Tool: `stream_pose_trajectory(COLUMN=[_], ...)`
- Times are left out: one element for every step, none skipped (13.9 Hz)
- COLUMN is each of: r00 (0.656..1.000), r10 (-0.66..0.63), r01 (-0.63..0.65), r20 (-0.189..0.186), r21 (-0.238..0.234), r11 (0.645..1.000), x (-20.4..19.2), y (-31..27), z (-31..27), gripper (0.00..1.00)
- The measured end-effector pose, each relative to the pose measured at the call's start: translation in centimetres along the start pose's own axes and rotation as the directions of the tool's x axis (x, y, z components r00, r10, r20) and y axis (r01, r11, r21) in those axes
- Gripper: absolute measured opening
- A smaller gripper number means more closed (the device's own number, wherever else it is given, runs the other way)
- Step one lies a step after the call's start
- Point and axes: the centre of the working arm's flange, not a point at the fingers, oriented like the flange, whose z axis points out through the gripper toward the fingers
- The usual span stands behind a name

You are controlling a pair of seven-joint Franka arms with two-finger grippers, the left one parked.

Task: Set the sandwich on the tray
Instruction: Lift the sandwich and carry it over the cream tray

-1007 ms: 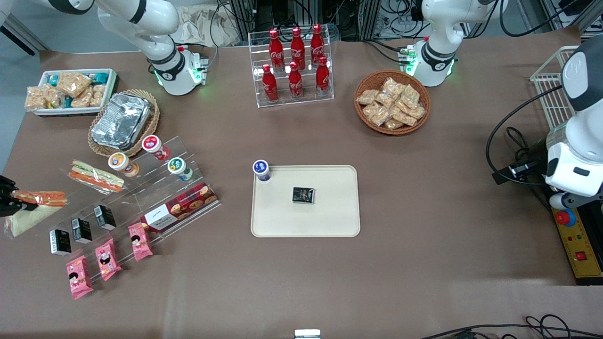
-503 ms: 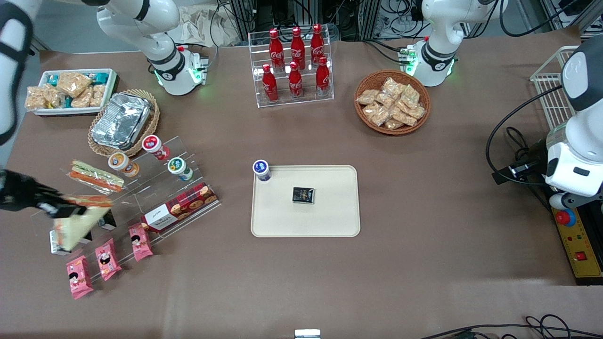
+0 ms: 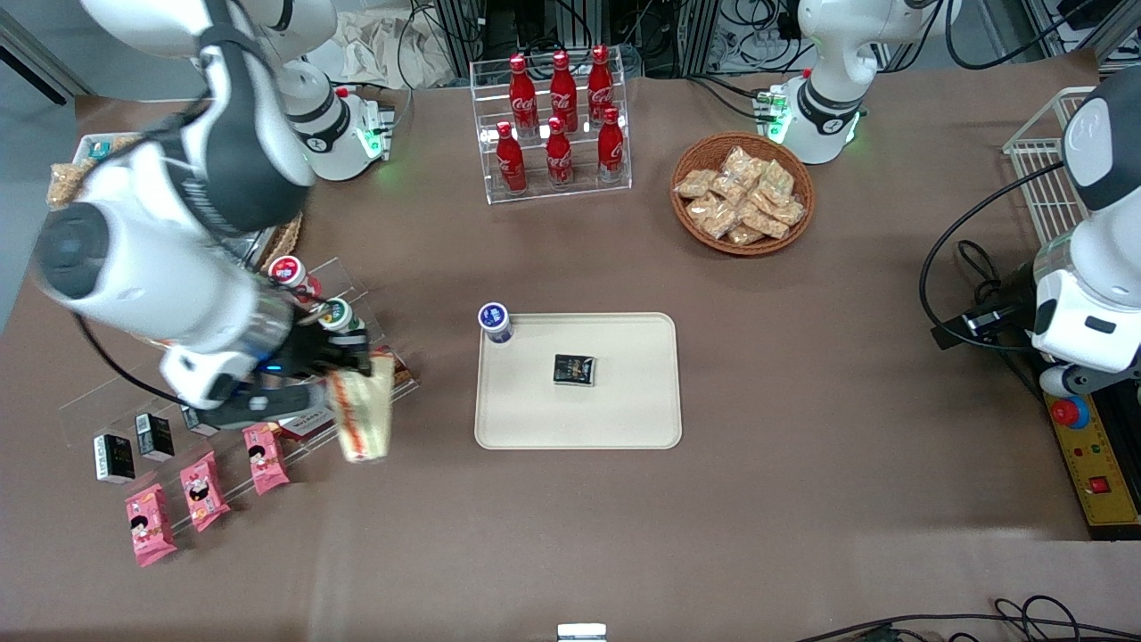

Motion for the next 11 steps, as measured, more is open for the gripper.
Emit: stream_pose_trajectory(r00=[0.991, 0.968, 0.938, 0.906, 0.87, 0.829, 0.787, 0.749, 0.718, 0.696, 0.68], r10=[-0.132, -0.25, -0.346, -0.421, -0.492, -0.558, -0.616, -0.663, -0.696, -0.718, -0.733], r01=[0.131, 0.245, 0.338, 0.411, 0.481, 0.547, 0.604, 0.649, 0.68, 0.701, 0.716], r20=[-0.021, -0.034, -0.039, -0.038, -0.031, -0.019, -0.009, -0.005, -0.004, 0.001, 0.011], r21=[-0.052, -0.1, -0.134, -0.155, -0.168, -0.178, -0.188, -0.199, -0.212, -0.221, -0.226], r11=[0.99, 0.964, 0.932, 0.898, 0.86, 0.818, 0.774, 0.734, 0.702, 0.679, 0.661], x=[0.5, 1.0, 1.4, 1.6, 1.8, 1.9, 1.9, 1.9, 1.9, 1.8, 1.7], y=[-1.7, -3.4, -5.0, -6.5, -7.7, -8.8, -9.9, -11.3, -12.7, -13.9, -14.7], z=[1.2, 2.5, 3.8, 5.1, 6.4, 7.6, 8.7, 10.1, 11.6, 13.3, 15.1], gripper=[0.3, 0.3, 0.3, 0.3, 0.3, 0.3, 0.3, 0.3, 0.3, 0.3, 0.3])
